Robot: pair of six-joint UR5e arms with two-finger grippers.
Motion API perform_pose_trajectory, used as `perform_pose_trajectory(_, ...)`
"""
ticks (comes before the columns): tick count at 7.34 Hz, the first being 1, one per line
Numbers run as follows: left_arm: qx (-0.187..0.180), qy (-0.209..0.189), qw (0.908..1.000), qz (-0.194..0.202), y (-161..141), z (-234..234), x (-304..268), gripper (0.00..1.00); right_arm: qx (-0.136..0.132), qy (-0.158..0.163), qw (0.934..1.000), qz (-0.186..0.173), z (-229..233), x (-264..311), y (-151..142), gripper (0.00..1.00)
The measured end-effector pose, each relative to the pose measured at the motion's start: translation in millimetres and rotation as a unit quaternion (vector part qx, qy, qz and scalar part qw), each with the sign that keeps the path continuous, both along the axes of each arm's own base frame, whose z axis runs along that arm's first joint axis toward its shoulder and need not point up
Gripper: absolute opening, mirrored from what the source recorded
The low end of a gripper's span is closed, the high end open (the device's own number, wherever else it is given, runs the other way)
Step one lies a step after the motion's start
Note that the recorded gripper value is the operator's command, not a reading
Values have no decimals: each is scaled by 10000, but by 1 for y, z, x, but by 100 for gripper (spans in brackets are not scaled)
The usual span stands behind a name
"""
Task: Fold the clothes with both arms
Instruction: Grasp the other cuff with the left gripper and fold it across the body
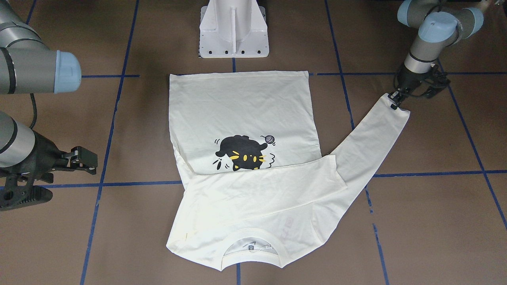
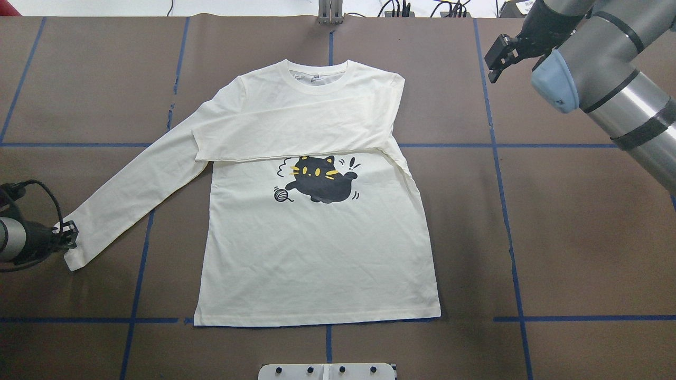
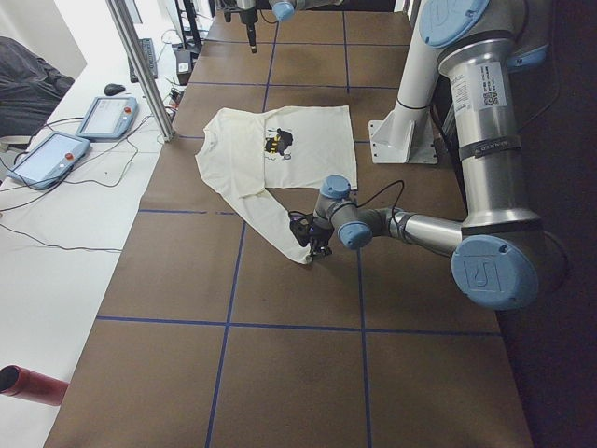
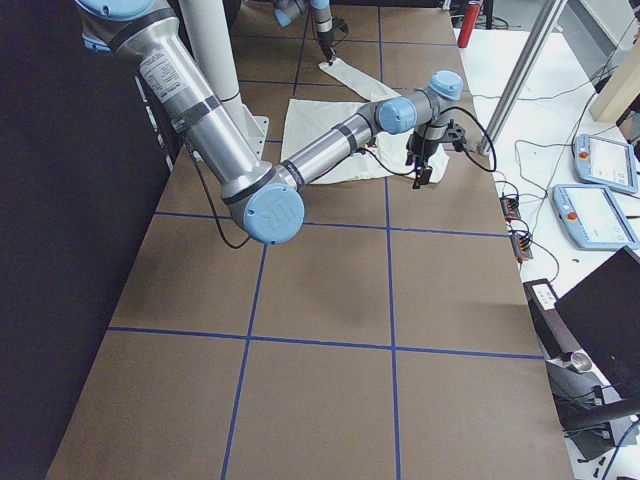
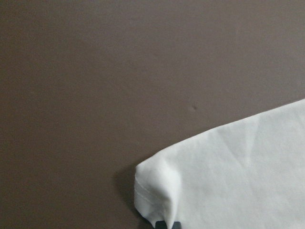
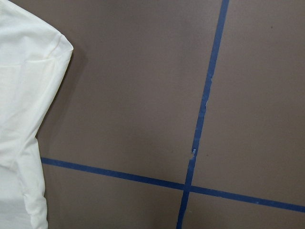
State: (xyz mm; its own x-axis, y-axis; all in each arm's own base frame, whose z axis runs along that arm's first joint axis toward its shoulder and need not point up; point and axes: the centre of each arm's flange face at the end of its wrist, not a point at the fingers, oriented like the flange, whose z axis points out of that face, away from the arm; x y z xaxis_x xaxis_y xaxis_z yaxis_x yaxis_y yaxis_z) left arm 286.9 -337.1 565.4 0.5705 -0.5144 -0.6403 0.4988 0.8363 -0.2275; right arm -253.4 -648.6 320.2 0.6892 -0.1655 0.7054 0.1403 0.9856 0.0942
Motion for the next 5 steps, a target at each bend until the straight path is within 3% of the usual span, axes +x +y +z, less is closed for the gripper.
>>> perform_pose_trajectory(2,160,90,9998,115,-12,-47,14,0,-50,61,10000,56,22,13,17,100)
perform_pose_trajectory(5,1236,-48,9909,528,-95,-159,32,0,-164,186,9995,187,76,54,68,100)
